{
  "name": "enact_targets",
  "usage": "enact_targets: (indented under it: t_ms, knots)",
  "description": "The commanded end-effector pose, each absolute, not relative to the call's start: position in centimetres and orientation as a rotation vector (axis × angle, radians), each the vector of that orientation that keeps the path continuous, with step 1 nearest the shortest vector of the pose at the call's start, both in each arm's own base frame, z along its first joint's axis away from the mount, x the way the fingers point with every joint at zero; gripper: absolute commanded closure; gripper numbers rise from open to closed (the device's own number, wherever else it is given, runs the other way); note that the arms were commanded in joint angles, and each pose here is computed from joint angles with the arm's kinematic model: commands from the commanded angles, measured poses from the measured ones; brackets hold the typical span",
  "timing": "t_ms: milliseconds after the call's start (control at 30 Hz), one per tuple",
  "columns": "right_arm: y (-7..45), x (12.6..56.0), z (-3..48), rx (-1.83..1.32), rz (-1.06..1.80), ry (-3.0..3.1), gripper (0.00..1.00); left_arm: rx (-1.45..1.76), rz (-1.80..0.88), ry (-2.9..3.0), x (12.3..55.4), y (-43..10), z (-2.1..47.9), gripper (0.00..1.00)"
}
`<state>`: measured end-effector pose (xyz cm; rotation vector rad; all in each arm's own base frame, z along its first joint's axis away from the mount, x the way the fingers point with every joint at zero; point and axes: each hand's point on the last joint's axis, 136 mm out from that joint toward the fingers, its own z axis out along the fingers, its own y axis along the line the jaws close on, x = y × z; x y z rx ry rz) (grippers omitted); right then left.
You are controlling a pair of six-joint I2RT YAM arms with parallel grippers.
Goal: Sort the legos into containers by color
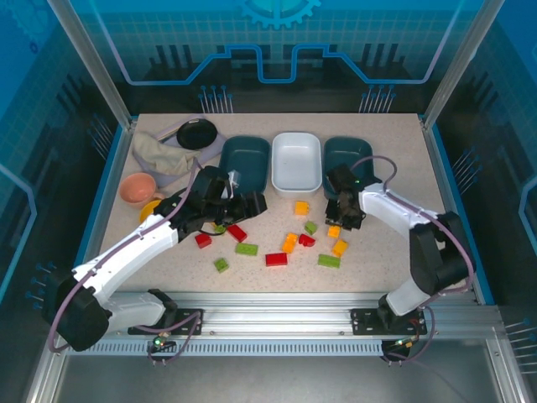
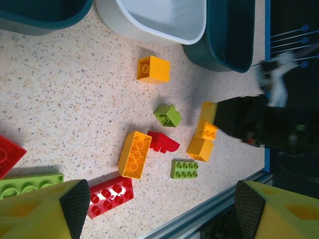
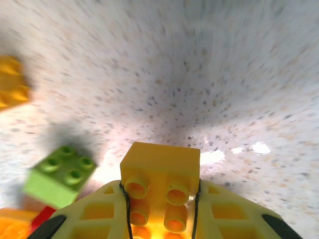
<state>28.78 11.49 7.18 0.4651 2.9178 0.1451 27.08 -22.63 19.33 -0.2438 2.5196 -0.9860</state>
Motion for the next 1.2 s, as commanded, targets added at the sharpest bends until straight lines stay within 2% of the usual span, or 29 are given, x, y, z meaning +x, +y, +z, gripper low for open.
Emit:
enact_targets:
  t_ms: [0,167,400,533,667,733,900,1033,1167]
  knots:
    - [9.8,31.6,12.4,0.402,0.100,2.781,0.81,-0.253,-0.975,2.464,27.9,-22.7,21.9,0.20]
    - [7.0,38.6,13.3,0.394,0.088,2.732,0.82,-0.274,-0.911,2.458,29.8,-22.8,23.0,0.20]
    - [5.1,45.5,8.2,0.429,0.067,2.862,0.79,-0.403,-0.779,2.512,31.4,-21.2,22.2,0.22]
    - [5.6,47.0,5.7,0.416,0.076,2.937,0.66,-0.567,-0.657,2.562,30.9,-18.1,20.4,0.22]
    - [6.1,47.0,6.2,0.399,0.094,2.930,0.43,-0.765,-0.509,2.618,29.7,-13.6,17.9,0.25]
    - [6.7,46.9,8.2,0.362,0.101,2.876,0.37,-0.879,-0.460,2.633,29.3,-11.1,16.6,0.26]
    - [11.8,44.7,15.0,0.125,0.181,2.644,0.35,-1.123,-0.385,2.654,29.6,-6.5,13.2,0.27]
    - [19.4,40.1,18.6,-0.132,0.407,2.492,0.32,-1.388,-0.300,2.659,30.1,-4.3,10.2,0.27]
    - [25.0,35.2,19.9,-0.300,0.615,2.449,0.31,-1.634,-0.294,2.556,31.7,-3.5,8.4,0.28]
